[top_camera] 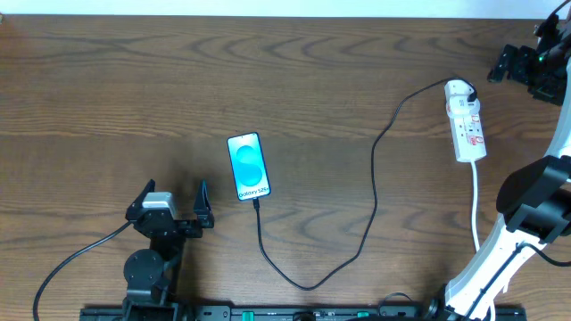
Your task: Plug charger to phone and switch on socket
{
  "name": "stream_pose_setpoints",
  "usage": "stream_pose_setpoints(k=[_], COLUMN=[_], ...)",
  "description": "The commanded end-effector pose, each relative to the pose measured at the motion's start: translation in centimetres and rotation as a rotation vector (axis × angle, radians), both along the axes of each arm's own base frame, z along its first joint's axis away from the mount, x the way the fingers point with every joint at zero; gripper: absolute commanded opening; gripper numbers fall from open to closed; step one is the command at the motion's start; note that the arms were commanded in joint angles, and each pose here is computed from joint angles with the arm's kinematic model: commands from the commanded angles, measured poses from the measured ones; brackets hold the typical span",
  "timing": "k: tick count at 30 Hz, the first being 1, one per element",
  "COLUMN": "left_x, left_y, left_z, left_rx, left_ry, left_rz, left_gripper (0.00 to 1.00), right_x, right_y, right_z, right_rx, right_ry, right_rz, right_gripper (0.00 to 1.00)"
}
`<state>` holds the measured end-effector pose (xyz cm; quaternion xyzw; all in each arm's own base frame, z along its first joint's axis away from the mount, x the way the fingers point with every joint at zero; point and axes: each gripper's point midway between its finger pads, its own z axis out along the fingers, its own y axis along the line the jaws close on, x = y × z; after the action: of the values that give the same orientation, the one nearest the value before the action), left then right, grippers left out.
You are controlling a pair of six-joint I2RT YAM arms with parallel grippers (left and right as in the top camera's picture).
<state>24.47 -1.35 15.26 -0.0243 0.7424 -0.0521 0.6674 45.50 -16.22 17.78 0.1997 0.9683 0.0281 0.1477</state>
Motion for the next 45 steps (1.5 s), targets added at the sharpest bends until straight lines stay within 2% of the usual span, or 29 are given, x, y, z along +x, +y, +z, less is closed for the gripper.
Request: stream_pose_setpoints(k=[1, 13, 45], left_x=[-0.1, -0.1, -0.1], left_y=[0.2, 1.7, 1.8], left_z=[-1.6, -1.7, -1.7], left_rx=[0.090, 0.039, 0.039], left_ry=[0.048, 0.053, 0.054], left_rz=[-0.001, 0.070, 0.072], left_gripper=[0.98, 0.98, 0.98], right_x=[0.0, 0.0, -0.1], right_y=[0.0, 0.0, -0.1], right_z=[0.9, 0.9, 0.9], right_rx=[-0.010, -0.010, -0.010], right_ry=[-0.017, -0.017, -0.017], right_rz=[-0.008, -0.010, -0.011], right_gripper=[0.99, 0.99, 0.99])
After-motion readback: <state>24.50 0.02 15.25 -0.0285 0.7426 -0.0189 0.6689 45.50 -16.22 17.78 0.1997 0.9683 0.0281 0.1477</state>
